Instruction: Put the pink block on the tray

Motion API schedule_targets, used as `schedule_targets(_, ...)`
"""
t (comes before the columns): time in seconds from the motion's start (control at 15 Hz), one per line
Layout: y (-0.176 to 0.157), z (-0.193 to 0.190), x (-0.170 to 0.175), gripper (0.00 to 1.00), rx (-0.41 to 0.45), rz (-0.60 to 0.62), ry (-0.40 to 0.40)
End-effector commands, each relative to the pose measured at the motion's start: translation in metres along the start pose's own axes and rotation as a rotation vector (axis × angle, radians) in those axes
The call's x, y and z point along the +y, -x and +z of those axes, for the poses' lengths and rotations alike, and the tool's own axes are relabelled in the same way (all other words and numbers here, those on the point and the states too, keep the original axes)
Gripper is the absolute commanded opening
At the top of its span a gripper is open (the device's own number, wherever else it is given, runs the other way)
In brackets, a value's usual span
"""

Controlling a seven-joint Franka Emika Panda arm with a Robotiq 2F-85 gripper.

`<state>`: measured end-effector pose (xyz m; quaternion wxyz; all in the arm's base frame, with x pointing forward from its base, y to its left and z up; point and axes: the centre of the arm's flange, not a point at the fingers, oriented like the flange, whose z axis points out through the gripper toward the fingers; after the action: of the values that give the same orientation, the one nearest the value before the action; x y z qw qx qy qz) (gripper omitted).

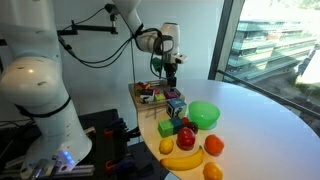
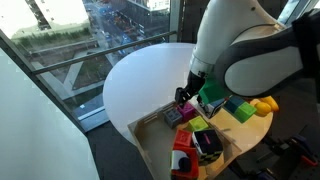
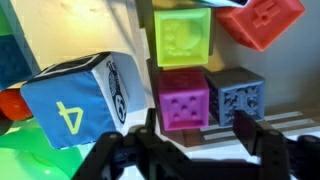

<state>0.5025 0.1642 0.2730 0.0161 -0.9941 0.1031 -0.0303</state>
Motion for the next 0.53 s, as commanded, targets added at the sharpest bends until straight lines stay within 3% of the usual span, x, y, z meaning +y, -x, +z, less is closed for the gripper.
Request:
schedule_targets(0.0,-0.009,0.003,-0.006,1.00,0.012,0.018,0.023)
schedule_targets(0.47,0.000,-0.010,0.020,1.00,-0.097,0.038,0.079)
